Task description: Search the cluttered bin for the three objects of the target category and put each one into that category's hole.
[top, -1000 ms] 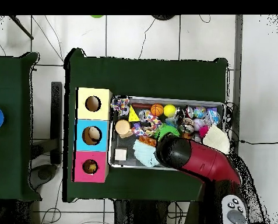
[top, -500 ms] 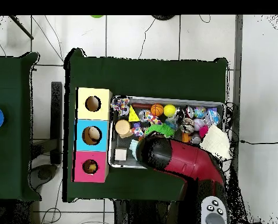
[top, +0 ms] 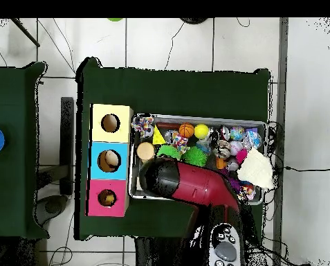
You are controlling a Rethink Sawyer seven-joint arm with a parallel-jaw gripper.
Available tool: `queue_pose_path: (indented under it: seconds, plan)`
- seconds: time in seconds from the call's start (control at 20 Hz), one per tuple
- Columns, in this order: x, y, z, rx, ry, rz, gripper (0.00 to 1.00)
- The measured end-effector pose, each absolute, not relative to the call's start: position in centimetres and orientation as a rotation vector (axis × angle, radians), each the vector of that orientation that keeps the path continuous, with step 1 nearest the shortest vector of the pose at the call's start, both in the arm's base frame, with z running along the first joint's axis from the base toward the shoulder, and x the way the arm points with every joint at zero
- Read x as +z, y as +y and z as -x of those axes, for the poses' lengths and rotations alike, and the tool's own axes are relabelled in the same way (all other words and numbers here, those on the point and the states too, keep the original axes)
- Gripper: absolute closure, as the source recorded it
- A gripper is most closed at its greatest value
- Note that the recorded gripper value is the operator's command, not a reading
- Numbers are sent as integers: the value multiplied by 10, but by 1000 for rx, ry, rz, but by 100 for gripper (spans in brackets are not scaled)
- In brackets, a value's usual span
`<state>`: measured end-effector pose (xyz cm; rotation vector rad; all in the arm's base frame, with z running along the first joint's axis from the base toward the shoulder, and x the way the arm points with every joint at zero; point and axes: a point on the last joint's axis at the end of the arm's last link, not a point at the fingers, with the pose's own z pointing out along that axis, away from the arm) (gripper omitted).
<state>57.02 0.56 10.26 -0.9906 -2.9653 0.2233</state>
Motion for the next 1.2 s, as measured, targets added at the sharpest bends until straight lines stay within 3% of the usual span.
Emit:
queue_pose_path:
  seconds: [0.2, 0.25, 1.2]
  plan:
    - [92, 23, -568, 211, -2950, 973, 100]
    - [88, 29, -567, 208, -2945, 966, 0]
    - [70, 36, -568, 204, -2850, 965, 0]
